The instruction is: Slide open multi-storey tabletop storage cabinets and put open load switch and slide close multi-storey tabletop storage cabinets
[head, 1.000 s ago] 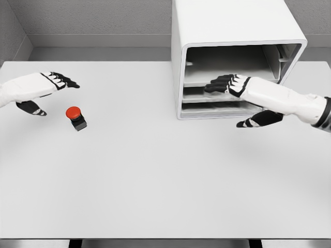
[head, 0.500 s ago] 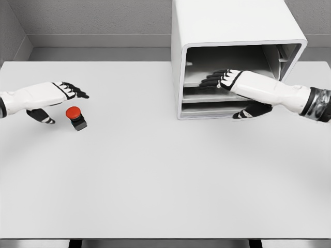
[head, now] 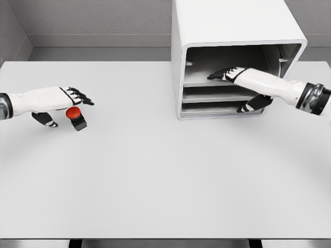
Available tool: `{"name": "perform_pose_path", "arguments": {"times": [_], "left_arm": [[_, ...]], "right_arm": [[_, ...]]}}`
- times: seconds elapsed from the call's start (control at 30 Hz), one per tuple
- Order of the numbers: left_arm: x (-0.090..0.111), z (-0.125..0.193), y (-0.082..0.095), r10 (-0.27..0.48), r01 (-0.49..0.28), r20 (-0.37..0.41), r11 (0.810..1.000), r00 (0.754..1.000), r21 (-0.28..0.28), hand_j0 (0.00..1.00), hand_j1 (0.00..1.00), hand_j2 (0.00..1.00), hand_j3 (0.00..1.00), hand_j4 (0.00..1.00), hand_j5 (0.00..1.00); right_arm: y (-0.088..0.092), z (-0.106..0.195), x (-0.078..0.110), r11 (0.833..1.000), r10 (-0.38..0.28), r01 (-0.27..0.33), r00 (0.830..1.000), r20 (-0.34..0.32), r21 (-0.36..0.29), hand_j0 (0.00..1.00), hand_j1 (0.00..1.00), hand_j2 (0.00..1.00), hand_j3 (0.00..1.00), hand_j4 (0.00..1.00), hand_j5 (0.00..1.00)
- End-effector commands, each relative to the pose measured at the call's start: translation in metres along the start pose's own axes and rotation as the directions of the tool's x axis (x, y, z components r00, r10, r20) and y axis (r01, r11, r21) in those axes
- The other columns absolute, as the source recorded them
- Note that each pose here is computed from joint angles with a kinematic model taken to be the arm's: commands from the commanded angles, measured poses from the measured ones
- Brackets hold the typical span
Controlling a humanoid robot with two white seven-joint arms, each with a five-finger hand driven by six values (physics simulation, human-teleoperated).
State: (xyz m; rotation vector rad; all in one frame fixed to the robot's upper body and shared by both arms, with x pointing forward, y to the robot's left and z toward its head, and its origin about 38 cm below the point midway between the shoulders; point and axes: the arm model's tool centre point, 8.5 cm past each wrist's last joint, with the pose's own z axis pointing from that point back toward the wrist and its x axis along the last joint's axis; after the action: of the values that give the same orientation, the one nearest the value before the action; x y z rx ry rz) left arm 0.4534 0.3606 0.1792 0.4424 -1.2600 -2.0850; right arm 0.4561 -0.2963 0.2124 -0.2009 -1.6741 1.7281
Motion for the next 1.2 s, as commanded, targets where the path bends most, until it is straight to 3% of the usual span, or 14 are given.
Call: {"name": "perform_pose_path", "arguments": {"times": [0.0, 0.17, 0.33, 0.43, 0.5, 0.57, 0.73, 1.17], "left_arm": [[0.002, -0.002, 0.001, 0.002, -0.002, 0.006, 1.000, 1.000, 0.002, 1.00, 1.00, 1.00, 1.00, 1.00, 1.00], [0.008, -0.006, 0.011, -0.017, 0.017, 0.029, 1.000, 0.999, 0.020, 1.00, 1.00, 1.00, 1.00, 1.00, 1.00], [0.017, -0.015, 0.006, -0.031, 0.032, 0.064, 0.999, 0.997, -0.016, 1.00, 1.00, 1.00, 1.00, 1.00, 1.00], [0.020, -0.016, -0.002, -0.026, 0.029, 0.072, 0.999, 0.997, -0.039, 1.00, 1.00, 1.00, 1.00, 1.00, 1.00], [0.020, -0.014, -0.001, -0.029, 0.031, 0.072, 0.999, 0.997, -0.036, 1.00, 1.00, 1.00, 1.00, 1.00, 1.00], [0.019, -0.013, 0.001, -0.031, 0.034, 0.071, 0.999, 0.997, -0.031, 0.91, 0.91, 0.91, 0.91, 0.91, 0.91], [0.012, -0.002, 0.003, -0.034, 0.035, 0.045, 0.999, 0.998, -0.022, 0.91, 0.91, 0.91, 0.91, 0.91, 0.91], [0.013, -0.002, 0.007, -0.031, 0.032, 0.048, 0.999, 0.998, -0.012, 0.80, 0.80, 0.80, 0.80, 0.80, 0.80]], "right_arm": [[0.006, 0.001, -0.011, 0.999, -0.035, 0.035, 0.999, -0.031, 0.002, 1.00, 1.00, 1.00, 1.00, 1.00, 1.00], [0.003, -0.009, -0.020, 0.999, -0.033, 0.033, 0.998, -0.053, -0.003, 1.00, 1.00, 1.00, 1.00, 1.00, 1.00], [-0.007, -0.009, -0.021, 1.000, 0.006, -0.006, 0.998, -0.066, -0.001, 1.00, 1.00, 1.00, 1.00, 1.00, 1.00], [-0.001, -0.009, -0.020, 1.000, 0.007, -0.006, 0.998, -0.065, 0.013, 1.00, 1.00, 1.00, 1.00, 1.00, 1.00], [-0.003, -0.010, -0.021, 0.999, 0.043, -0.041, 0.996, -0.077, 0.029, 1.00, 1.00, 1.00, 1.00, 1.00, 1.00], [-0.005, -0.010, -0.021, 0.997, 0.073, -0.070, 0.994, -0.087, 0.040, 1.00, 1.00, 1.00, 1.00, 1.00, 1.00], [0.000, -0.014, -0.020, 0.991, 0.118, -0.111, 0.989, -0.090, 0.076, 1.00, 1.00, 1.00, 1.00, 1.00, 1.00], [0.006, -0.011, -0.020, 0.991, 0.113, -0.105, 0.989, -0.092, 0.086, 1.00, 1.00, 1.00, 1.00, 1.00, 1.00]]}}
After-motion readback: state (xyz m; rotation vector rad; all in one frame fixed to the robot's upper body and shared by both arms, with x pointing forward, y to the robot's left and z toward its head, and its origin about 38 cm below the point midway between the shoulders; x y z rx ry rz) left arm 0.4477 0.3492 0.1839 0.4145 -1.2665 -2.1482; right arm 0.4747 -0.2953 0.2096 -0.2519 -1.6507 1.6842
